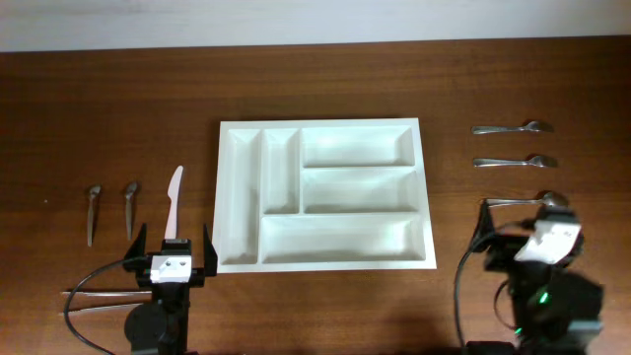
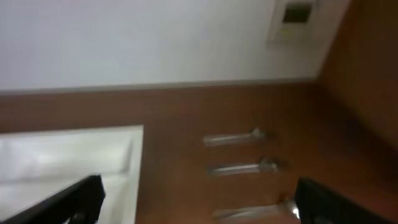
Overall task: Pack container
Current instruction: 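Move the right gripper over the bottom silver spoon on the right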
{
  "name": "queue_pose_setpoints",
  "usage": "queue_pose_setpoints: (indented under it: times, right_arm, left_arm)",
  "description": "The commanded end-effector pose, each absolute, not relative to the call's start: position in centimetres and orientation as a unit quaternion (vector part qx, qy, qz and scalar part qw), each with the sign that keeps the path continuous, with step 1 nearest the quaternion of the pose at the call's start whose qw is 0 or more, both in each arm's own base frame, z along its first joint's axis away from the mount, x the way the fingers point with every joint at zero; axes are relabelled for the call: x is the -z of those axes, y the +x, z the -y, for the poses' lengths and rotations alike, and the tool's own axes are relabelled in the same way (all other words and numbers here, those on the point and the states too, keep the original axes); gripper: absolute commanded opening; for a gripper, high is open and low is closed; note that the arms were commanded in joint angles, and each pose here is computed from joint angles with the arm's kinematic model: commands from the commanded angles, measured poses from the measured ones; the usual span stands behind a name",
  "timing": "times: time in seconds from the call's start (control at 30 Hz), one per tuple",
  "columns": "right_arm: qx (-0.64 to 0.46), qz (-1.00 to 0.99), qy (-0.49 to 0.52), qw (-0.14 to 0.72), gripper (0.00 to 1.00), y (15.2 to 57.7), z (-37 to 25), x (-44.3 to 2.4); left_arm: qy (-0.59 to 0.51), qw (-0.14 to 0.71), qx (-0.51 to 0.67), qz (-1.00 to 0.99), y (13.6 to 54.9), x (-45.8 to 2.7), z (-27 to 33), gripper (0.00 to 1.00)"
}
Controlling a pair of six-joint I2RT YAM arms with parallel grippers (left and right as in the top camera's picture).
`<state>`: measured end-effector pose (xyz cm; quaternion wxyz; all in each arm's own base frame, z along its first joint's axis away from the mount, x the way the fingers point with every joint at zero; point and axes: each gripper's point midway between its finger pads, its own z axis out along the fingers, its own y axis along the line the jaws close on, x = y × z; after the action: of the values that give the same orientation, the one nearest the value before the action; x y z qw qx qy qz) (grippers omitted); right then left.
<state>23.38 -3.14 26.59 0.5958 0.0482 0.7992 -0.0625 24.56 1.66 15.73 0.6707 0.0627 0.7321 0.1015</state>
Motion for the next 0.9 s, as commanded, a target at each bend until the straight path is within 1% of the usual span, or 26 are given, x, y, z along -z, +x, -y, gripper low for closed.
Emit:
queue_pose_setpoints:
  times: [0.0, 0.07, 0.13, 0.23, 0.37, 0.4, 0.43, 0.47, 0.5, 0.53, 0.57, 0.63, 0.7, 0.77, 0.87]
  right_arm:
    - [0.081, -0.816, 0.062, 0.569, 0.99, 25.0, 4.0, -30.3]
    - [0.071, -0.837, 0.053, 0.540, 0.99, 26.4, 3.6, -31.8]
    - [0.033, -0.856, 0.029, 0.515, 0.99, 27.8, 2.1, -32.4]
    - [-0.043, -0.900, -0.008, 0.434, 0.99, 28.2, -0.7, -30.6]
    - [-0.019, -0.925, 0.015, 0.379, 0.98, 30.4, 0.6, -28.1]
    - [-0.005, -0.929, 0.055, 0.367, 0.99, 30.9, 1.6, -27.5]
    - [0.011, -0.927, 0.118, 0.355, 0.99, 31.1, 3.1, -26.9]
    - [0.038, -0.917, 0.211, 0.337, 0.99, 30.8, 5.3, -26.0]
    - [0.058, -0.899, 0.291, 0.321, 0.99, 30.1, 7.1, -25.3]
    - [0.078, -0.864, 0.402, 0.294, 0.99, 28.5, 9.2, -24.2]
    - [0.082, -0.830, 0.482, 0.268, 0.99, 27.2, 10.3, -23.2]
    - [0.067, -0.768, 0.598, 0.219, 0.99, 25.2, 11.6, -21.5]
    - [0.032, -0.722, 0.668, 0.176, 0.99, 24.4, 12.3, -20.1]
    - [0.009, -0.707, 0.690, 0.154, 0.99, 24.4, 13.0, -19.3]
    - [0.018, -0.689, 0.712, 0.131, 0.99, 23.8, 14.8, -18.1]
  left_arm:
    - [0.064, 0.670, -0.104, -0.732, 24.5, -15.6, -1.7, 0.99]
    - [0.064, 0.670, -0.104, -0.732, 24.5, -15.6, -1.7, 0.99]
    - [0.064, 0.670, -0.104, -0.732, 24.5, -15.6, -1.7, 0.99]
    - [0.064, 0.670, -0.104, -0.732, 24.5, -15.6, -1.7, 0.99]
    - [0.064, 0.670, -0.104, -0.732, 24.5, -15.6, -1.7, 0.99]
    - [0.064, 0.670, -0.104, -0.732, 24.5, -15.6, -1.7, 0.99]
    - [0.064, 0.670, -0.104, -0.732, 24.5, -15.6, -1.7, 0.99]
    - [0.064, 0.670, -0.104, -0.732, 24.5, -15.6, -1.7, 0.99]
    - [0.064, 0.670, -0.104, -0.732, 24.5, -15.6, -1.7, 0.99]
    - [0.064, 0.670, -0.104, -0.732, 24.5, -15.6, -1.7, 0.99]
    - [0.064, 0.670, -0.104, -0.732, 24.5, -15.6, -1.7, 0.99]
    - [0.064, 0.670, -0.104, -0.732, 24.5, -15.6, -1.7, 0.99]
    - [0.064, 0.670, -0.104, -0.732, 24.5, -15.6, -1.7, 0.99]
    - [0.064, 0.670, -0.104, -0.732, 24.5, -15.6, -1.7, 0.99]
    - [0.064, 0.670, -0.104, -0.732, 24.5, -15.6, -1.7, 0.99]
